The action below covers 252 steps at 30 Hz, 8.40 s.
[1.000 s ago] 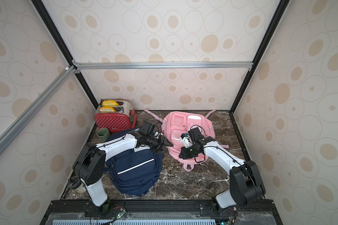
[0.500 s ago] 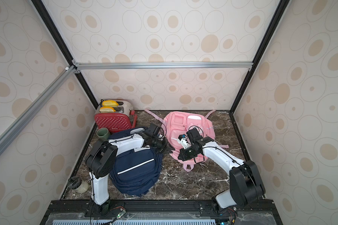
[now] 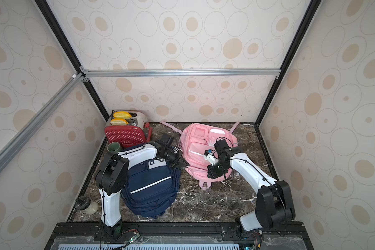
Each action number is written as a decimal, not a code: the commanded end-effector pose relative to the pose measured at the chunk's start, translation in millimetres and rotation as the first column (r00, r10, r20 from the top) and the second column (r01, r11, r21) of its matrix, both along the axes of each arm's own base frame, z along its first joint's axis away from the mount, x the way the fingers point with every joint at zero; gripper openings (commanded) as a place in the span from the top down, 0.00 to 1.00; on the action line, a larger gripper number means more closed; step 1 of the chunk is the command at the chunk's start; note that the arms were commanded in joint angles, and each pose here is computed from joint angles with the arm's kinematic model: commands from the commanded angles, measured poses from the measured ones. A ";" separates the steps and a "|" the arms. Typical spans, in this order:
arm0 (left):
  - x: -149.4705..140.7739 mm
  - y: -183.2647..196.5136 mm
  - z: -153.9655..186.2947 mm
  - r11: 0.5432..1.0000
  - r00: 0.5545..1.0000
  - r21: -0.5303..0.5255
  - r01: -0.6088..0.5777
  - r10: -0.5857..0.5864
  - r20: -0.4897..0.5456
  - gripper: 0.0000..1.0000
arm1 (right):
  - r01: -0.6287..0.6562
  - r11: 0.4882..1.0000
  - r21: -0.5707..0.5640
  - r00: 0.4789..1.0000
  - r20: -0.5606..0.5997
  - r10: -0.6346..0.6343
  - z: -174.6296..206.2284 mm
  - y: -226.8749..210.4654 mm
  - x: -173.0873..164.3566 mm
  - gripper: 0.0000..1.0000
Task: Zip up the backpack
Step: Zip the zipper on the backpack.
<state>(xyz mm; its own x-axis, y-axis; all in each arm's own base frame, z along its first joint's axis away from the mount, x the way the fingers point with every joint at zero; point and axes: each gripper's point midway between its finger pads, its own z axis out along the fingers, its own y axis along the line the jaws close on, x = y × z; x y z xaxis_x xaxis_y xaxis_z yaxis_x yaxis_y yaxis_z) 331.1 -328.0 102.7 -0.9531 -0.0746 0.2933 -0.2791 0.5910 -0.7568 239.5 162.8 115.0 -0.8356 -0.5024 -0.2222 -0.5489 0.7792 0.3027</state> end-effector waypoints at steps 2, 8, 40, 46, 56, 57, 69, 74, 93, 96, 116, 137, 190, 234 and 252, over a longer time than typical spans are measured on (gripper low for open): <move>24.8 33.9 27.9 1.000 0.994 -0.007 -0.030 0.031 0.103 1.00 | -0.049 0.979 -0.200 0.998 -0.059 0.038 -5.0 -44.0 -10.1 1.00; 49.1 65.5 48.6 0.995 0.985 -0.046 -0.090 0.096 0.142 1.00 | 0.039 0.931 -0.364 0.999 -0.008 -0.045 -10.2 -93.4 10.4 1.00; 100.5 114.0 80.7 0.974 0.947 0.038 -0.223 0.207 0.246 0.65 | -0.030 0.995 0.094 0.999 -0.013 0.031 31.8 25.1 24.2 1.00; 65.7 90.3 106.4 0.980 0.949 0.003 -0.197 0.190 0.252 0.59 | -0.029 0.984 0.178 0.999 -0.030 0.035 39.0 38.8 23.6 1.00; 5.4 7.1 120.7 0.986 0.974 -0.121 -0.114 0.135 0.182 0.54 | 0.001 0.906 0.424 0.993 -0.110 0.050 47.8 79.7 28.7 1.00; 0.0 2.9 114.6 0.989 0.978 -0.107 -0.104 0.121 0.172 0.53 | -0.001 0.900 0.437 0.992 -0.114 0.057 49.2 82.1 29.6 1.00; -9.4 -14.7 57.4 0.997 0.993 -0.021 -0.070 0.071 0.095 0.50 | -0.120 0.936 0.330 0.993 0.042 0.112 71.9 67.9 34.7 1.00; 0.3 -20.0 40.1 0.997 0.994 0.000 -0.072 0.072 0.079 0.48 | -0.259 0.931 0.257 0.950 0.244 0.197 93.7 78.7 28.8 1.00; -2.2 -18.8 24.2 0.999 0.997 0.020 -0.027 0.026 0.071 1.00 | -0.433 0.897 -0.082 0.699 0.598 0.392 138.9 72.1 35.0 1.00; 10.2 -0.2 17.4 0.996 0.995 0.065 -0.057 0.051 0.084 1.00 | -0.474 0.880 -0.038 0.768 0.470 0.434 117.4 69.7 10.8 1.00; 63.9 85.3 -1.9 0.923 0.972 0.382 -0.055 -0.038 0.233 1.00 | -0.127 0.978 0.166 0.914 -0.363 0.180 26.0 37.9 -60.4 1.00; 92.0 149.5 12.1 0.891 0.954 0.449 -0.064 -0.077 0.289 1.00 | -0.016 0.976 0.219 0.957 -0.278 0.078 70.8 50.7 -6.4 1.00; 54.8 79.9 52.4 0.992 0.969 0.115 -0.057 0.027 0.246 1.00 | -0.692 0.715 -0.101 0.657 0.324 0.681 20.8 144.5 54.5 0.40; 56.2 61.3 58.9 0.996 0.977 -0.042 -0.080 0.087 0.195 1.00 | 0.094 0.715 -0.692 0.501 0.654 0.567 78.8 78.8 169.9 1.00; 61.2 27.4 110.0 0.959 0.959 -0.248 -0.138 0.192 0.210 1.00 | 0.248 0.824 -0.510 0.519 0.788 0.332 43.3 85.2 182.3 0.86</move>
<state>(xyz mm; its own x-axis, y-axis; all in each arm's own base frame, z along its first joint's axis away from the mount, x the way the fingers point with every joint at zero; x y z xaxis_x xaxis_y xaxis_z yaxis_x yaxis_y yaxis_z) 408.2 -286.0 163.0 -0.9550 -0.2713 0.1199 -0.2353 0.4470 -0.8630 392.9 265.9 131.6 -0.2992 -0.8876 -0.3503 -0.4824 0.4574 -0.7470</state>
